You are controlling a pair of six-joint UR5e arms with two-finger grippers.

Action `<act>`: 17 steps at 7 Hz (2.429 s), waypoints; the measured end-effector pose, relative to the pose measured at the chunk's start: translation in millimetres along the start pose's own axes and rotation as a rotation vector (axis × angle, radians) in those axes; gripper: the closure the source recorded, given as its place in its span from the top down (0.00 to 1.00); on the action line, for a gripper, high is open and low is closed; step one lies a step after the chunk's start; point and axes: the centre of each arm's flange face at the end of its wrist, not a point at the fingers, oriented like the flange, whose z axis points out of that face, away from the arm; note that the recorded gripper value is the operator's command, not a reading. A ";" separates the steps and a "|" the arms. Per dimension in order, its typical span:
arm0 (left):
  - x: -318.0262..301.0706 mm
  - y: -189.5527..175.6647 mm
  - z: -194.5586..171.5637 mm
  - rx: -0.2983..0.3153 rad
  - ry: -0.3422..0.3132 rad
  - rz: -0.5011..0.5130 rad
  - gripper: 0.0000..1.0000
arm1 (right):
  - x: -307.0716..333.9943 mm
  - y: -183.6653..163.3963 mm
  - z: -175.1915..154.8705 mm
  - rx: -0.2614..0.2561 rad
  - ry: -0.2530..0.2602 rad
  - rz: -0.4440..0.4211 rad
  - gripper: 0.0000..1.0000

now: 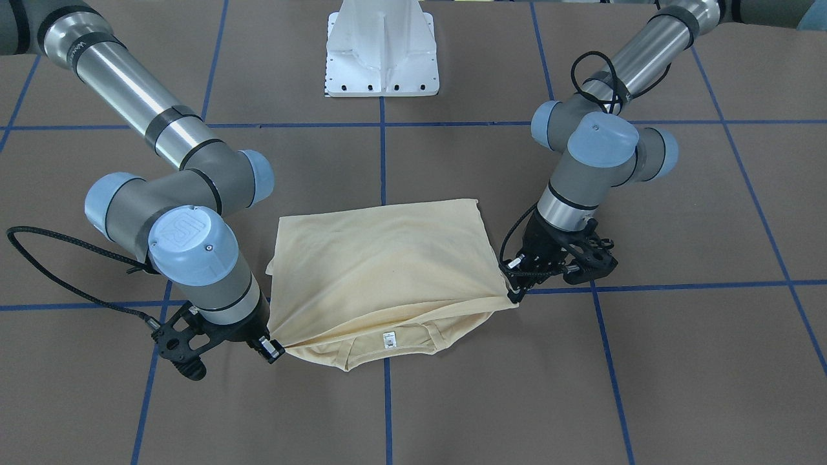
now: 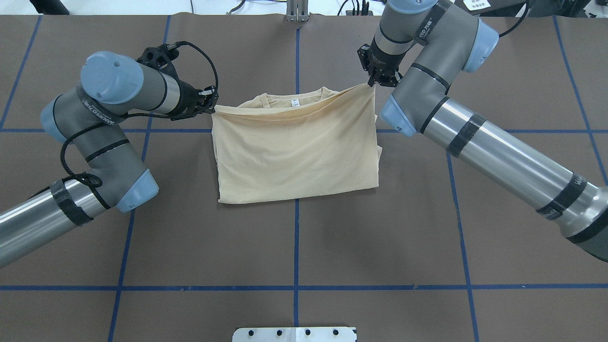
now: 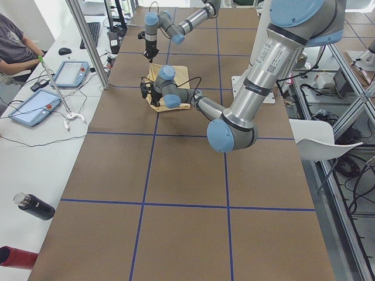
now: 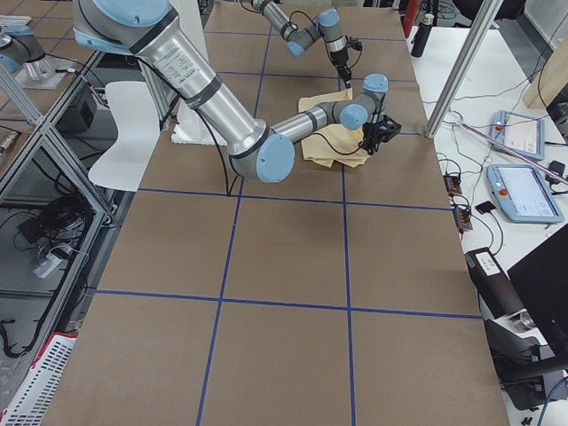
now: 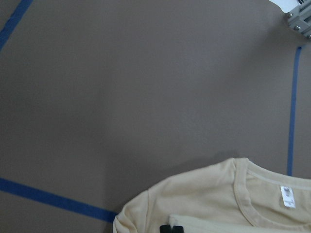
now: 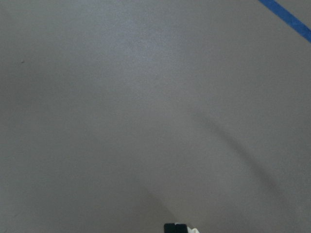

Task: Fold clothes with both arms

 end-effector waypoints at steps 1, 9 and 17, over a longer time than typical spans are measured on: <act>-2.3 -4.1 8.4 0.015 -0.005 -0.002 0.00 | 1.0 6.2 12.4 0.022 0.007 -0.011 0.00; 10.2 -11.8 -8.8 0.036 0.068 0.011 0.38 | 20.9 13.9 -50.1 0.003 -0.130 0.059 0.97; -5.5 -3.2 -45.8 0.049 0.113 0.023 0.38 | 217.1 202.1 -4.6 0.038 -0.155 0.133 0.20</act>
